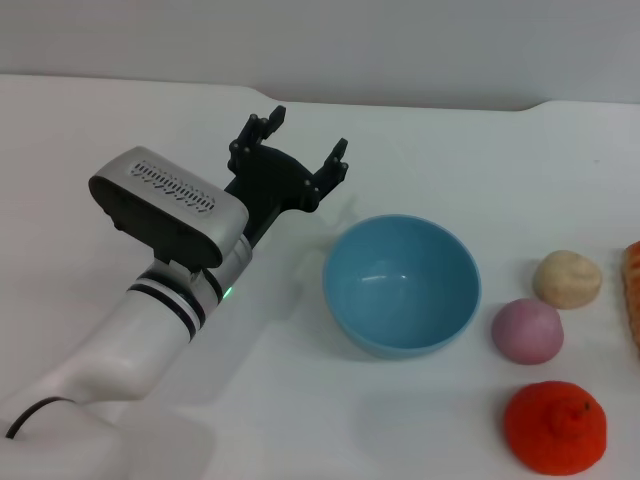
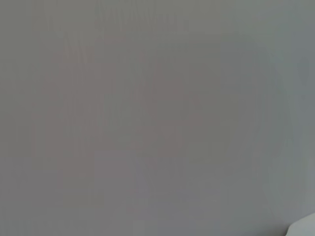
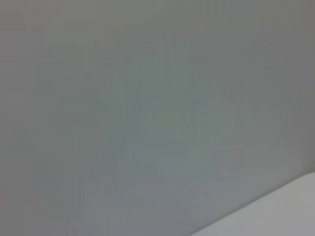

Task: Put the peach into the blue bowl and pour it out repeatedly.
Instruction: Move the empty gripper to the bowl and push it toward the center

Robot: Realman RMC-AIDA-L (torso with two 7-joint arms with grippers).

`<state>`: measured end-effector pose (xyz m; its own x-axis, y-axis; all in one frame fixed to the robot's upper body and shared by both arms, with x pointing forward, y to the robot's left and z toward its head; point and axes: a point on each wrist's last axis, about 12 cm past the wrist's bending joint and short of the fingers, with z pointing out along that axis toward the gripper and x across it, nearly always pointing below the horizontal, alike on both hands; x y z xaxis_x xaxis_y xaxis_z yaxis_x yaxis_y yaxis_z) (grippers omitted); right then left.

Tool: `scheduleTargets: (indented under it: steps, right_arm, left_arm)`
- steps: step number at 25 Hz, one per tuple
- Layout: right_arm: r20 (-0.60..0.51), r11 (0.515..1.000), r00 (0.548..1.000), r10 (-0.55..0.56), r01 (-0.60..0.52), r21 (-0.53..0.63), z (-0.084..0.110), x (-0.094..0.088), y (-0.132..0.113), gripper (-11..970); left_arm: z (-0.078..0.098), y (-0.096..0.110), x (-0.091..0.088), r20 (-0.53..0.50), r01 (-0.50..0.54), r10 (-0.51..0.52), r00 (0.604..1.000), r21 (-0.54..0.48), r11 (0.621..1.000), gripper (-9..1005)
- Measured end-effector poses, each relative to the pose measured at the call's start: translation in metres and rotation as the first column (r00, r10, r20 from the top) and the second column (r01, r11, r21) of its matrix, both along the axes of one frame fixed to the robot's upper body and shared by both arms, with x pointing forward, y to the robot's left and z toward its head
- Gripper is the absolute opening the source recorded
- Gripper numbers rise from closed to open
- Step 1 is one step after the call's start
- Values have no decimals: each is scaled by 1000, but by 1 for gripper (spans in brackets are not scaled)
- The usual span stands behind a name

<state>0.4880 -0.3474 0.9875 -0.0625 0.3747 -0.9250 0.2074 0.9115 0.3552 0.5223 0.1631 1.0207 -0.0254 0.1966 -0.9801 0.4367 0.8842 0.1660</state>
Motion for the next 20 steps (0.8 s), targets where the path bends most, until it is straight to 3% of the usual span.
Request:
scheduleTargets:
  steps: [4, 8, 10, 20]
  right_arm:
    - [-15, 995, 1000, 13, -15, -103, -3, -7, 4, 545]
    - [-80, 947, 996, 45, -68, -313, -6, -7, 15, 545]
    - [-87, 932, 995, 44, -72, -356, -6, -7, 18, 545]
    - [-71, 947, 997, -3, -20, -321, -7, -12, 17, 545]
  left_arm:
    - [-2, 1, -2, -16, -8, 7, 1000, -19, 1000, 802]
    - [-2, 5, -2, -32, -22, 20, 999, -55, 998, 804]
    - [-2, 6, -2, -36, -26, 23, 999, -66, 998, 805]
    - [-3, 3, -7, -58, -30, 25, 998, -90, 995, 805]
